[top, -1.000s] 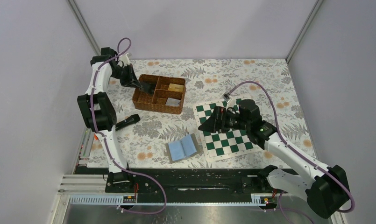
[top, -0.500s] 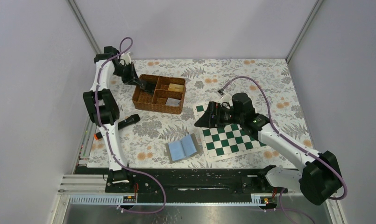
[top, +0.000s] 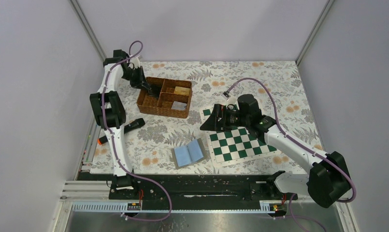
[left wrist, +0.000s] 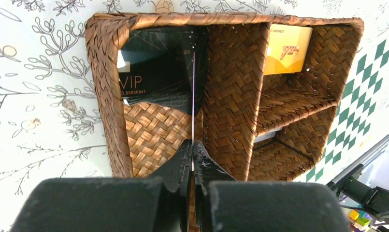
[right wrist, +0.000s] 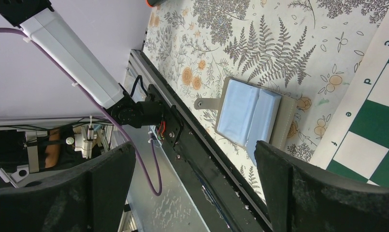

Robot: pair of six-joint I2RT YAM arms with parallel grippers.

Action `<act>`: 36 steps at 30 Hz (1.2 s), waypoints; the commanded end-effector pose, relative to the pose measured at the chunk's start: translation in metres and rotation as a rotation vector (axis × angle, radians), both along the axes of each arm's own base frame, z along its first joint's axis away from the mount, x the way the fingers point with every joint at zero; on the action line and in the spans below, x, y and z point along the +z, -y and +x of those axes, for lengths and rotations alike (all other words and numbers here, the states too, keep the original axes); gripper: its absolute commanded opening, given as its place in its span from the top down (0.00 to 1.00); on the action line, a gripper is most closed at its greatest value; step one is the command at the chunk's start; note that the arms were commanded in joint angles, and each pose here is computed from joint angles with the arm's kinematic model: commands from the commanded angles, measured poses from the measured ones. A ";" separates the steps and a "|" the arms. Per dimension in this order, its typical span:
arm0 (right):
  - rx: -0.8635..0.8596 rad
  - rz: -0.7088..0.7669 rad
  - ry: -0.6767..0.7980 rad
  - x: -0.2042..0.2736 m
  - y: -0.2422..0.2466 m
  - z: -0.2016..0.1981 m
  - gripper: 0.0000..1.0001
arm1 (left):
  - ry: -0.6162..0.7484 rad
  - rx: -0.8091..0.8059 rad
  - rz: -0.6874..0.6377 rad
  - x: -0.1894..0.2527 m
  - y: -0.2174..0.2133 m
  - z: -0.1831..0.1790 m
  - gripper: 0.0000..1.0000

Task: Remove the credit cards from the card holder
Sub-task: Place the credit card in the storage box, then reset both arms

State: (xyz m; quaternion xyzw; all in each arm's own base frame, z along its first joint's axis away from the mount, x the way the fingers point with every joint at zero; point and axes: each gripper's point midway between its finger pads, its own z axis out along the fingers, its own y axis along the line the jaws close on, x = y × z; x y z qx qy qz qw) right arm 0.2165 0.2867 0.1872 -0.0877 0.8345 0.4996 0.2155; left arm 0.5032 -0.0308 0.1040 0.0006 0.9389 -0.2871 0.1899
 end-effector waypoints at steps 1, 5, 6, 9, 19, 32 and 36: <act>0.023 0.023 0.034 0.014 -0.005 0.006 0.01 | 0.116 0.001 0.023 0.013 -0.003 0.018 1.00; 0.022 0.024 0.033 0.014 -0.006 0.008 0.00 | 0.105 0.001 0.017 0.006 -0.002 0.020 1.00; 0.021 0.025 0.034 0.015 -0.006 0.009 0.00 | 0.101 0.002 0.017 0.003 -0.003 0.021 1.00; 0.019 0.023 0.030 0.015 -0.006 0.010 0.01 | 0.096 0.004 0.016 -0.001 -0.003 0.023 1.00; 0.015 0.029 0.023 0.016 -0.009 0.014 0.00 | 0.121 0.030 0.040 -0.001 -0.009 0.034 0.72; 0.009 0.053 0.014 0.018 -0.010 0.013 0.00 | 0.299 0.136 0.067 0.066 -0.017 0.056 0.51; 0.003 0.050 0.032 0.018 -0.007 0.011 0.01 | 0.350 0.158 -0.018 0.091 -0.005 0.051 0.51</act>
